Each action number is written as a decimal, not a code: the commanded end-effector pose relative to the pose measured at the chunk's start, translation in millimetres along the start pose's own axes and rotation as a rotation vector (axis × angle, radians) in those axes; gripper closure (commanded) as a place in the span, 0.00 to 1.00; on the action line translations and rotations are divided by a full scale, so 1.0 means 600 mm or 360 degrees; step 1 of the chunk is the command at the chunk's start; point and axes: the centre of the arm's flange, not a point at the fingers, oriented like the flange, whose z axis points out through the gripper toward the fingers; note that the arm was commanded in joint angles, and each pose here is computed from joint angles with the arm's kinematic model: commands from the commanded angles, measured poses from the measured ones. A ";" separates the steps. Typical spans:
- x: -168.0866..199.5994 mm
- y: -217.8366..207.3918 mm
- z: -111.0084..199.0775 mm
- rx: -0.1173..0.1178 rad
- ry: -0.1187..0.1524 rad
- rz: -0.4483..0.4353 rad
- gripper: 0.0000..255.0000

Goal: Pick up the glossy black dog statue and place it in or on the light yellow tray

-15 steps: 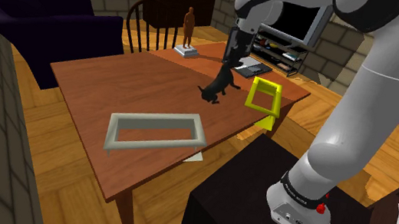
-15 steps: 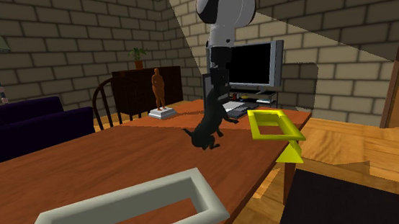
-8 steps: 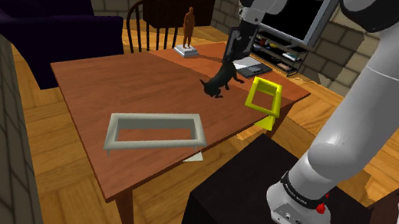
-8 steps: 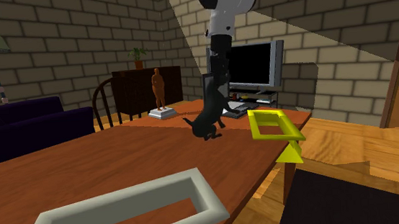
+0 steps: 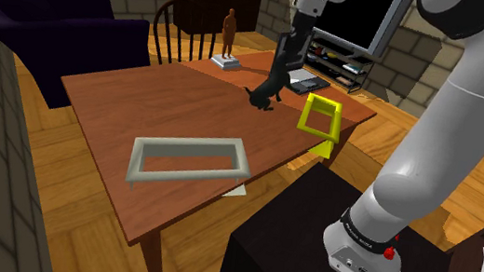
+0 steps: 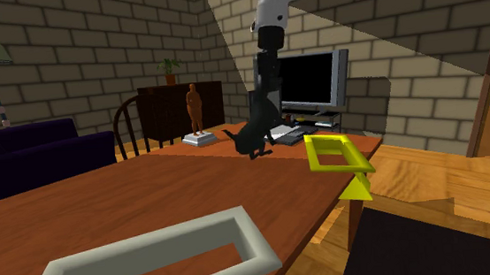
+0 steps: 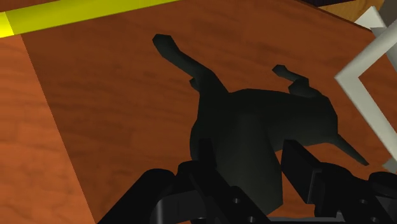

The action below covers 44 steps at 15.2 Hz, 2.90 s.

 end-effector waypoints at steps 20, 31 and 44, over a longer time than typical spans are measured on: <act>-0.001 -0.418 -0.059 0.0000 0.0001 0.0000 1.00; -0.004 -0.575 -0.042 0.0000 0.0001 0.0000 1.00; -0.010 -0.562 0.072 0.0000 0.0001 0.0000 1.00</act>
